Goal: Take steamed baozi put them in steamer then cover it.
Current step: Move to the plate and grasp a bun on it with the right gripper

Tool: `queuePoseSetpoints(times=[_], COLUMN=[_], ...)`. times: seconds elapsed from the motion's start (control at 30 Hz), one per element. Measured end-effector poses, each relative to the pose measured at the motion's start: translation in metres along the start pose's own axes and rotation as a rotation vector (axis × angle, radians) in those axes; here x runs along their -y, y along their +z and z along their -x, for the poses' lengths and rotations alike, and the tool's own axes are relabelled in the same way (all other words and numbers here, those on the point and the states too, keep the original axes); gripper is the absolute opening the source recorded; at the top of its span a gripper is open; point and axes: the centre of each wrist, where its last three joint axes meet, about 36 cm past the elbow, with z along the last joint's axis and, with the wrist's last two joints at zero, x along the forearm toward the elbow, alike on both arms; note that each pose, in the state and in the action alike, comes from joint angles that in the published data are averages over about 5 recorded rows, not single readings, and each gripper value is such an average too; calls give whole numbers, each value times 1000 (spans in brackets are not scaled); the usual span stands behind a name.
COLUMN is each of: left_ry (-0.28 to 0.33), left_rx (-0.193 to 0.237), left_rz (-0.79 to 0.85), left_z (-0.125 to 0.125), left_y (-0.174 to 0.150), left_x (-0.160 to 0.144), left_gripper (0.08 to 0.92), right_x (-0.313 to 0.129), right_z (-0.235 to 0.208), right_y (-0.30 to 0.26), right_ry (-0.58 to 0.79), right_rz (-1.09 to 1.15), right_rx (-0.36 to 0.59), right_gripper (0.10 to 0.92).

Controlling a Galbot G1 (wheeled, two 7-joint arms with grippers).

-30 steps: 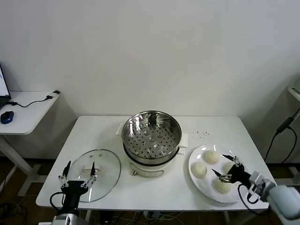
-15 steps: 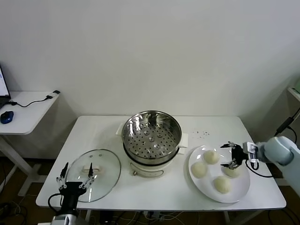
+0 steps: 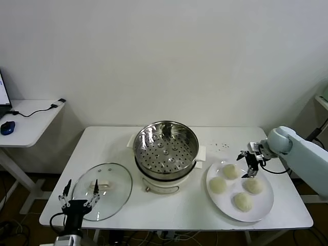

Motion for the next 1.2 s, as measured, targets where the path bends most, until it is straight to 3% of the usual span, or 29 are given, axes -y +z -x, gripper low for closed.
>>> queuePoseSetpoints(times=[0.6,0.93,1.2], left_ry=[-6,-7,-9], left_rx=[-17,-23,-24], left_rz=[4,4,2], left_z=[-2,-5,-5], left_y=[4,5,6], left_x=[-3,-3,-2], left_gripper=[823,823,823], right_x=[19,22,26], right_z=[27,26,20], right_y=[-32,-31,-32], right_ry=[-67,-80,-76], right_rz=[-29,-42,-59], right_rx=[-12,-30,-24], right_gripper=[821,731,706])
